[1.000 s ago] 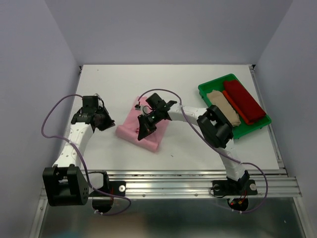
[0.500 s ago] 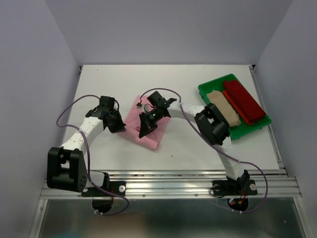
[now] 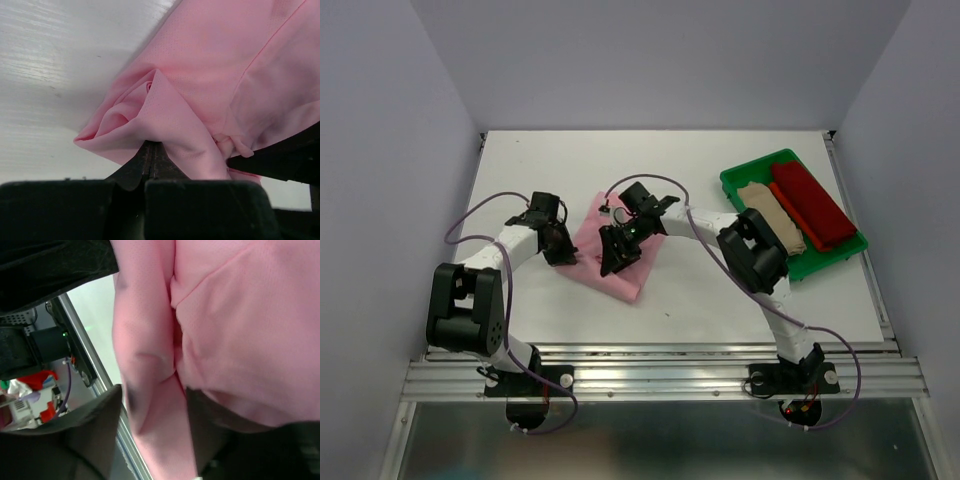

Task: Roll the t-shirts
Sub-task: Roll the T-shirt to the center of the board.

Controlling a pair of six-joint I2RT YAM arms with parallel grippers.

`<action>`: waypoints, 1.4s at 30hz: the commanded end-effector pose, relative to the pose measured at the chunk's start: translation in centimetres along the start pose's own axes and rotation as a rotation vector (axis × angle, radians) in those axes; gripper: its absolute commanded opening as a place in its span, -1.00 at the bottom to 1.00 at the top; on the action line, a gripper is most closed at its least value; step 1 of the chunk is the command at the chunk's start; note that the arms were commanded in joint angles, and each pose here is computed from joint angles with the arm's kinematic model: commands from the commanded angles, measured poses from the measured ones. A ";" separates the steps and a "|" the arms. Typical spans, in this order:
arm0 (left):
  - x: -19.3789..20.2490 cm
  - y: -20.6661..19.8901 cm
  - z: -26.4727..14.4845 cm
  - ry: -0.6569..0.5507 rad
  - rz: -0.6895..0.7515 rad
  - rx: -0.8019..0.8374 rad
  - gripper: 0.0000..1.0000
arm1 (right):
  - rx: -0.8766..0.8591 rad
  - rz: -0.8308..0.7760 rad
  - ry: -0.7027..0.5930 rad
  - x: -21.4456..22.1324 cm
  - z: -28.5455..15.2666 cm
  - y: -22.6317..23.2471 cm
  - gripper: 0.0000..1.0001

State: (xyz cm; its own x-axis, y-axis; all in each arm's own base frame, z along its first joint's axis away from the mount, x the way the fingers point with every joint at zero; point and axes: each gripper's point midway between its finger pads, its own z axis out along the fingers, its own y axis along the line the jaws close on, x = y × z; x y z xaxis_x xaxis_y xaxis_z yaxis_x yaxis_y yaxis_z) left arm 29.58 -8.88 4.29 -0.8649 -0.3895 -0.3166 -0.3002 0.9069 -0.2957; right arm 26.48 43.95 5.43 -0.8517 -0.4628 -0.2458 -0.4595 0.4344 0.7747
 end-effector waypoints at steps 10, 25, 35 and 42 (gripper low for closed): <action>-2.5 -1.1 -0.2 -0.074 0.001 0.012 -1.00 | 0.262 -0.187 -0.094 1.7 -5.0 1.0 0.44; -2.9 -1.0 -0.1 -0.081 -0.002 -0.004 -1.00 | 0.222 -0.169 -0.039 4.8 -3.1 0.5 0.32; -3.0 -1.0 -0.3 -0.084 -0.001 -0.004 -1.00 | 0.276 -0.206 -0.112 3.2 -3.7 2.1 0.41; -3.0 -1.0 -0.3 -0.083 0.001 -0.008 -1.00 | 0.302 -0.212 -0.109 3.2 -3.6 2.5 0.41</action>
State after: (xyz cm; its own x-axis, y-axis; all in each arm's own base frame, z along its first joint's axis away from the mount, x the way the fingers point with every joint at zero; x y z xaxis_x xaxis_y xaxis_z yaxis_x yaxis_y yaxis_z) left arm 31.10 -8.52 4.43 -0.8446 -0.4035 -0.3518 -0.3152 0.9060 -0.2824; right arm 22.70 39.14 5.00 -0.7794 -0.5178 -0.3527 -0.6234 0.5856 0.5181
